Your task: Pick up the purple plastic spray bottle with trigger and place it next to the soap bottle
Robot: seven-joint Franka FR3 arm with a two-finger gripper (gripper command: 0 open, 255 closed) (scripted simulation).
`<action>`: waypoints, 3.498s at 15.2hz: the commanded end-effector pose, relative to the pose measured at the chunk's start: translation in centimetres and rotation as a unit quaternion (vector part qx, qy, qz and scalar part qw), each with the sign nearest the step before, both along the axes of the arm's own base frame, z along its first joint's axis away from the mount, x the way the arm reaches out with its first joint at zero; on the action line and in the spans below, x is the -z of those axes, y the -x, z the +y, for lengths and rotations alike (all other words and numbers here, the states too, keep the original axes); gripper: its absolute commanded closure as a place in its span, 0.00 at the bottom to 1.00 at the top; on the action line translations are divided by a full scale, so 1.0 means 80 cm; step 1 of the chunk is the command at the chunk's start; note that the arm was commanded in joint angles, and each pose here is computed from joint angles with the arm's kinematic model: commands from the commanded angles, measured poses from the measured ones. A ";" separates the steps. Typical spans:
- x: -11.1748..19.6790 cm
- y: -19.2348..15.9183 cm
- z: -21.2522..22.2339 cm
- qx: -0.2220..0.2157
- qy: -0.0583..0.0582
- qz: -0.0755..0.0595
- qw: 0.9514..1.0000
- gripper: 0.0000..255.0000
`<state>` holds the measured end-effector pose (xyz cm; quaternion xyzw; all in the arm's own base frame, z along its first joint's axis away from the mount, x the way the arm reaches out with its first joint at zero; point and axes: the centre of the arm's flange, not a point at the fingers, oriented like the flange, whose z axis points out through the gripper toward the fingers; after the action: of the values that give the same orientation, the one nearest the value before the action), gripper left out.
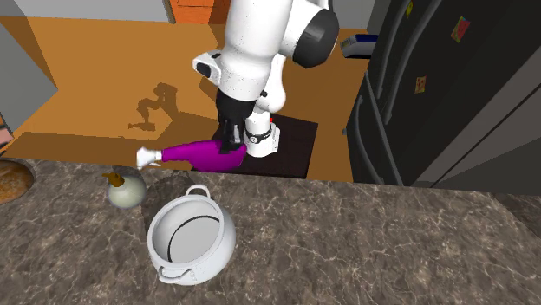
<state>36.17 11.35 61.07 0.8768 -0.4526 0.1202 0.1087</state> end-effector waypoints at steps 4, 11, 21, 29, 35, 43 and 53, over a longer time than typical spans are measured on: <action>-0.004 -0.052 -0.065 0.000 0.000 -0.001 1.000 1.00; -0.004 -0.124 -0.156 0.000 0.000 -0.001 1.000 1.00; -0.005 -0.226 -0.285 0.000 0.000 -0.001 1.000 1.00; -0.005 -0.308 -0.389 0.000 0.000 -0.001 1.000 1.00; 0.015 -0.342 -0.431 0.000 0.000 -0.001 1.000 1.00; 0.067 -0.342 -0.431 0.000 0.000 -0.001 1.000 1.00; 0.133 -0.342 -0.431 0.000 0.000 -0.001 1.000 1.00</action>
<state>63.55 -23.22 50.95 0.8770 -0.4523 0.1205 0.1087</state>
